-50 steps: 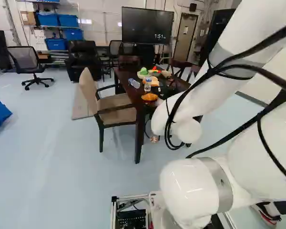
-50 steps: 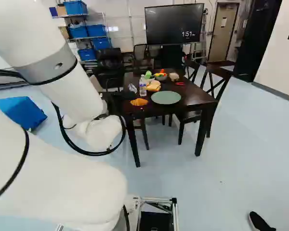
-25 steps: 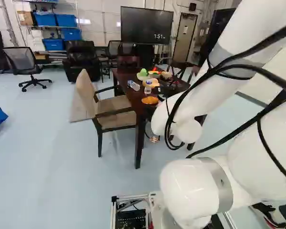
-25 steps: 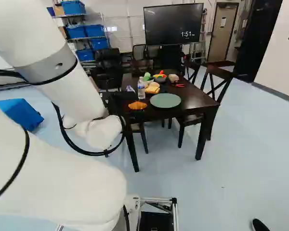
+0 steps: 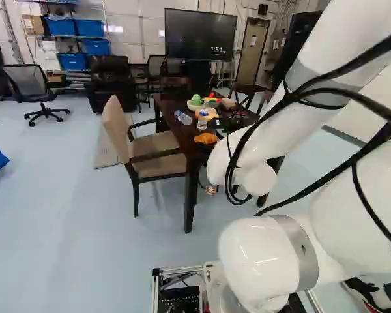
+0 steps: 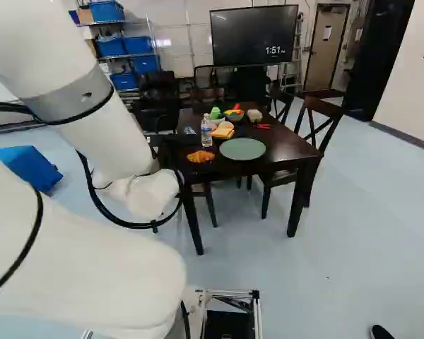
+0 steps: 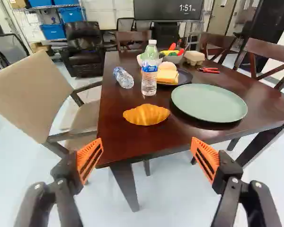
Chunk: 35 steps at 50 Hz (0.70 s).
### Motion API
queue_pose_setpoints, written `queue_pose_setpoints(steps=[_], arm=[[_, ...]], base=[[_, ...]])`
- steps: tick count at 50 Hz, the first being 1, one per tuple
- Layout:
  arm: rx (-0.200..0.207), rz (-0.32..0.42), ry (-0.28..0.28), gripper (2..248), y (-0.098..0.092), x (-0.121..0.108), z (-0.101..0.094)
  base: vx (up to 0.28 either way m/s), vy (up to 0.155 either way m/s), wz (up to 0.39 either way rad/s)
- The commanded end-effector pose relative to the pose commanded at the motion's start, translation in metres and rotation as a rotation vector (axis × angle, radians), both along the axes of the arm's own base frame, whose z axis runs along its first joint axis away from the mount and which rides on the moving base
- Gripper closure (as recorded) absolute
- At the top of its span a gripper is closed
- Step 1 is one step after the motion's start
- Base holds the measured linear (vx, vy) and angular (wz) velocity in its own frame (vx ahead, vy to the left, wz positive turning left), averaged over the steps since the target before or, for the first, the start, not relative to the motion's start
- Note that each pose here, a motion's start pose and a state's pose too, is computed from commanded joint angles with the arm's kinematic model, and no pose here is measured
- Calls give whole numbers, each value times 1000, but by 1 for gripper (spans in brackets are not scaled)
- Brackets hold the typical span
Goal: Move the croissant to the empty plate
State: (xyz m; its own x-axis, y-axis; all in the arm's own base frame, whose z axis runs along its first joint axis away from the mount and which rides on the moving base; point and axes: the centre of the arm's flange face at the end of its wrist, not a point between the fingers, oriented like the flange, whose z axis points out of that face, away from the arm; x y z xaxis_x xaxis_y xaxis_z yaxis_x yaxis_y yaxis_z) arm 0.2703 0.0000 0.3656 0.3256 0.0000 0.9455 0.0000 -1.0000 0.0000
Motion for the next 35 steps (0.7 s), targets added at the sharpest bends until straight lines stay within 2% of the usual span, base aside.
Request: queue_pose_setpoints(steps=[10,35], arm=[[0,0,-10,3,0,10,5],[0,8,-53,3,3,57,32]], base=[[0,0,0],[0,0,0]])
